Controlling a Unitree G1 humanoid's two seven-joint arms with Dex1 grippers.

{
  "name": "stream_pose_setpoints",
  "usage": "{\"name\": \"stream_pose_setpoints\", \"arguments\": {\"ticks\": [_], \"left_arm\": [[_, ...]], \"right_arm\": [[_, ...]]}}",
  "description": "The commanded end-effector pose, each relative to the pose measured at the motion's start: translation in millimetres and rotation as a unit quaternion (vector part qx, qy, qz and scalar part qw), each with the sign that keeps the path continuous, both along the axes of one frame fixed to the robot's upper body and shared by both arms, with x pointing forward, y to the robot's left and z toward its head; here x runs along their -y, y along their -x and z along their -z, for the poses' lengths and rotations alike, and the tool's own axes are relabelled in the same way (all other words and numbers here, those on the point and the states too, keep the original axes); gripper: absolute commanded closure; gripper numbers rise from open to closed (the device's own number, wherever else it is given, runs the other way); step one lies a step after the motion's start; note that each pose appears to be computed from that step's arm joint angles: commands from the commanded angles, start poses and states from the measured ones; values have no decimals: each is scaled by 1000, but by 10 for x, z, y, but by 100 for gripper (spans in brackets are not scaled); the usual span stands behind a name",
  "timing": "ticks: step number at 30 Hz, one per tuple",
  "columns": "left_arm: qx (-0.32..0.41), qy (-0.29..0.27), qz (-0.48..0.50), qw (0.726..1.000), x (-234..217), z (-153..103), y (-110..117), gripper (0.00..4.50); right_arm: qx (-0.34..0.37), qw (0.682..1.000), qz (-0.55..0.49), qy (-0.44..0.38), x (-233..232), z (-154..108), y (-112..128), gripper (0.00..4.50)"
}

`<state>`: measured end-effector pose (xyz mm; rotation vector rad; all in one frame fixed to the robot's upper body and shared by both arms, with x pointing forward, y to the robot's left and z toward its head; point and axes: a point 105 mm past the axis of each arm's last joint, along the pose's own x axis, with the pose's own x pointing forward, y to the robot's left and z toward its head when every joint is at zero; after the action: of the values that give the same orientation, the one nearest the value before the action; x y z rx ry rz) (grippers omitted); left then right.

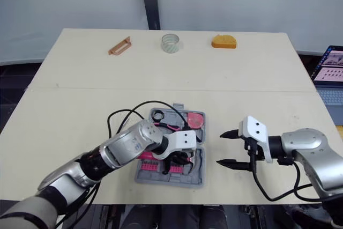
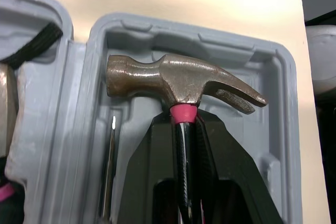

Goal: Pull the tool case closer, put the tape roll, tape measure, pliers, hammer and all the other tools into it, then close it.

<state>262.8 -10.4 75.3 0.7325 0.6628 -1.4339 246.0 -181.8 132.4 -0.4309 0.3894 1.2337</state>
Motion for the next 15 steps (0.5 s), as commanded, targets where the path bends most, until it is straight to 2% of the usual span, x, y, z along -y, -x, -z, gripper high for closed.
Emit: {"name": "stream_pose_setpoints", "arguments": {"ticks": [1,15], "left_arm": [[22,17,18,999,98,-109,3,449],[26,17,25,999,99,-85,15,449]], "right_arm": [[21,1000,-6,0,-17,-108,8,0],[22,1000,-4,0,-11,-109,7,0]]}}
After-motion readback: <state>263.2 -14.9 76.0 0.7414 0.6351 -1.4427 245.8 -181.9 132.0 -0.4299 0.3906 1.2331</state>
